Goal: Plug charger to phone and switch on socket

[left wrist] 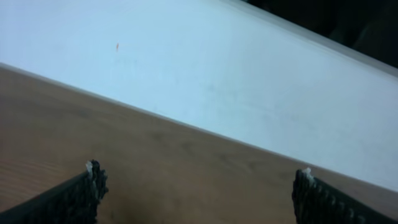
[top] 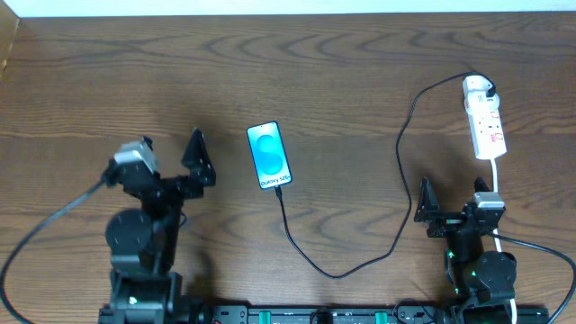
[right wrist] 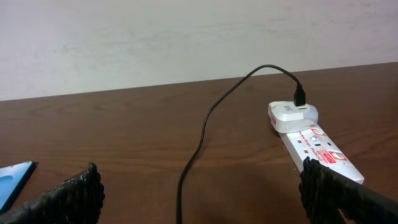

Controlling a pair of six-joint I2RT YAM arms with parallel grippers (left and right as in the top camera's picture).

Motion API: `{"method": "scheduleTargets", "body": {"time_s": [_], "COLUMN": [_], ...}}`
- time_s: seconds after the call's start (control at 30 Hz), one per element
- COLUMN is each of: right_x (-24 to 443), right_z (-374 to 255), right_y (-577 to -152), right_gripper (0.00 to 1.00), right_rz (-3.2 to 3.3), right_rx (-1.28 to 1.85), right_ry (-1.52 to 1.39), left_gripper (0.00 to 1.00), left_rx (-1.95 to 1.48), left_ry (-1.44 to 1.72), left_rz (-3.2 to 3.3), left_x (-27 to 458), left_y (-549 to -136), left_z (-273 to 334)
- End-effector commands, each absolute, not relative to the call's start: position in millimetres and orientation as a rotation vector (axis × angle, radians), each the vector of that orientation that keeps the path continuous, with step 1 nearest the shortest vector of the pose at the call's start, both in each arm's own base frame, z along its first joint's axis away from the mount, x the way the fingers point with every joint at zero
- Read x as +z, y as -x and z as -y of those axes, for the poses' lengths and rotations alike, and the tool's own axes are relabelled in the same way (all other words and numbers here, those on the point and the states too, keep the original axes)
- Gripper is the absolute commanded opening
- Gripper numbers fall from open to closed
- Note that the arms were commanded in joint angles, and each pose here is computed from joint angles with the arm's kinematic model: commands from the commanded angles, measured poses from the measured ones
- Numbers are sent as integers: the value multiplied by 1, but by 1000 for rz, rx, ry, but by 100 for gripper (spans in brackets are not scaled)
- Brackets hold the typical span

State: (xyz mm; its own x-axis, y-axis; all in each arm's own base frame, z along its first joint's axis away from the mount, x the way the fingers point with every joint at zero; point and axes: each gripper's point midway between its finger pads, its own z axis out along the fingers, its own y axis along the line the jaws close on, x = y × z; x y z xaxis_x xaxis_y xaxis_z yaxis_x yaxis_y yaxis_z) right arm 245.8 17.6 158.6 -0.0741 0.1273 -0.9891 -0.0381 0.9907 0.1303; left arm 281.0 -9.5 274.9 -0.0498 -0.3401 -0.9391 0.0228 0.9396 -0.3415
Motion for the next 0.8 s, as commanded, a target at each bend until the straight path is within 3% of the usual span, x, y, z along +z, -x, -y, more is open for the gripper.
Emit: {"method": "scheduleTargets", "body": {"time_s": [0.0,0.77], "right_x": [158,158], "right_z": [-16,-16], "right_y": [-246,-246], "right_gripper": [99,99], "right_rz": [-1638,-1638], "right_rx": [131,131], "right_ry": [-70,-70], "left_gripper": [97,98], "left_rx": [-231,-117], "left_ry": [194,107], "left_rz": [-1552,-1518], "left_x": [263,187], "left_y": [-272,-247], "left_z": [6,3]}}
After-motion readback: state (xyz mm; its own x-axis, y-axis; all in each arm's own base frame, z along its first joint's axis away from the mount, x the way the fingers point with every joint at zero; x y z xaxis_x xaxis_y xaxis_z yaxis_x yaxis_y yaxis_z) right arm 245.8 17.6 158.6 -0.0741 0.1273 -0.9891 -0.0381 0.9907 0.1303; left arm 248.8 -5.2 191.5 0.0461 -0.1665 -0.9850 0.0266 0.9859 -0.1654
